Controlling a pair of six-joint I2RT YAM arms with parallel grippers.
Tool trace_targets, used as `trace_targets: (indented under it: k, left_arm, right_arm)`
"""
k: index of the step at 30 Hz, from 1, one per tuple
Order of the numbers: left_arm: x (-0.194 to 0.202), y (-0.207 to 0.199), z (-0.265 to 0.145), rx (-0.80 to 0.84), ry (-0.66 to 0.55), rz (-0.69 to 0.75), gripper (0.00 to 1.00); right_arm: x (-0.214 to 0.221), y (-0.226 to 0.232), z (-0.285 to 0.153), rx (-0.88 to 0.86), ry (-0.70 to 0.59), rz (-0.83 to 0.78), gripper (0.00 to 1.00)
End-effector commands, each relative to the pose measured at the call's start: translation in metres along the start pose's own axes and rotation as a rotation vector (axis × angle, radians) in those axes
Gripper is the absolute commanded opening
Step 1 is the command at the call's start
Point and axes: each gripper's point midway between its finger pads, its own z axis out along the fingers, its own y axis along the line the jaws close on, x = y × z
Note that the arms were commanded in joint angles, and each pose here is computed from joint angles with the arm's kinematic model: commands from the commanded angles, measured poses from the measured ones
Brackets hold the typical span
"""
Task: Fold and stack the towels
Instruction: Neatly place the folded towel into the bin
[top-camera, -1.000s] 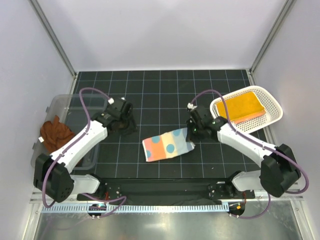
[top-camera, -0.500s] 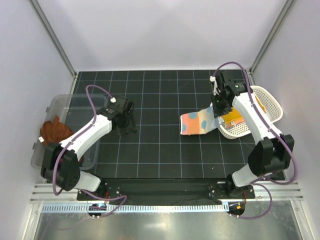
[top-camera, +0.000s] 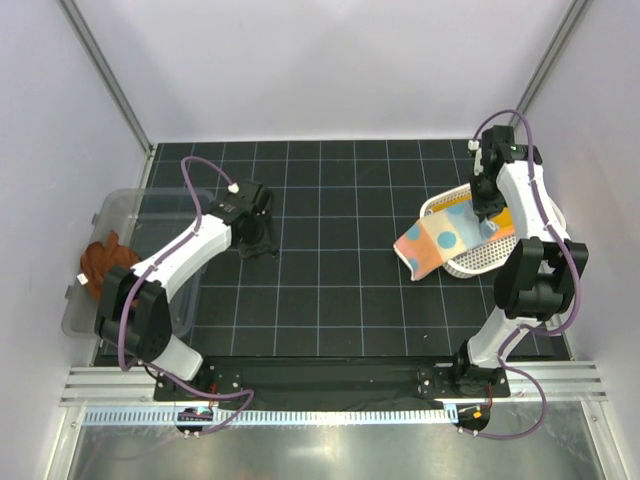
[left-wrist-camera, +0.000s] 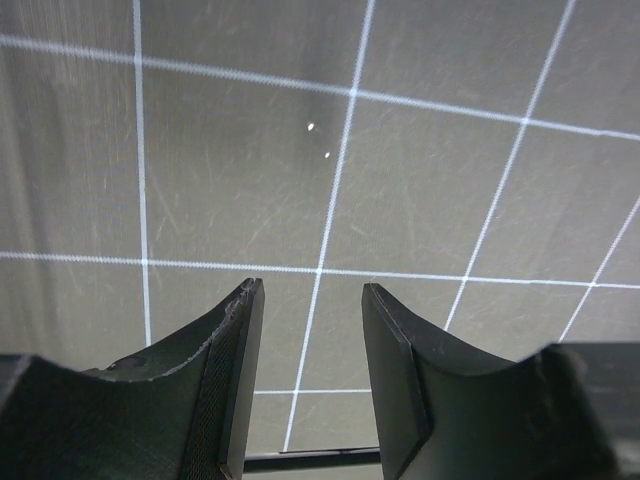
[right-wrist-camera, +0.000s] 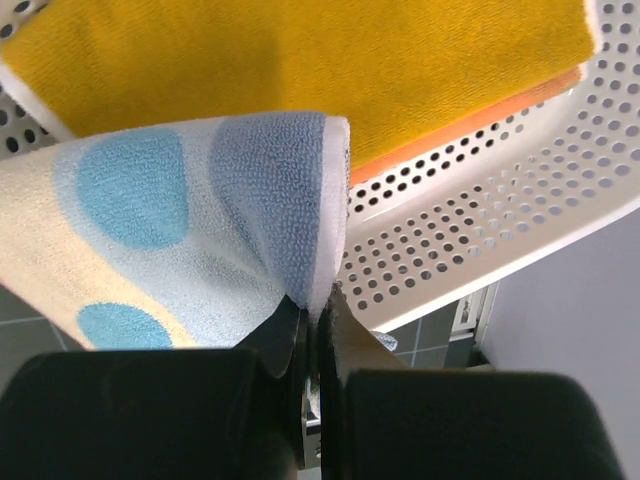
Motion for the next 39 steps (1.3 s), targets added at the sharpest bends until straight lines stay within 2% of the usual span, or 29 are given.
trace_targets:
  k: [1, 12, 25, 39]
  left_arm:
    - [-0.013, -0.005, -0.006, 0.01, -0.02, 0.021, 0.48]
    - [-0.017, -0.016, 0.002, 0.029, 0.014, 0.014, 0.49]
    - [-0.041, -0.037, -0.01, 0.08, -0.014, 0.0, 0.5]
    - [-0.046, -0.044, 0.002, 0.072, 0.006, 0.012, 0.51]
  right_arm:
    - [-0.021, -0.025, -0.011, 0.061, -0.076, -0.01, 0.01]
    - [-0.059, -0.072, -0.011, 0.095, -0.175, 0.091, 0.01]
    - [-0.087, -0.11, 0.027, 0.135, -0.157, 0.082, 0.01]
    - [-0.096, -0.121, 0.078, 0.132, -0.096, 0.027, 0.02]
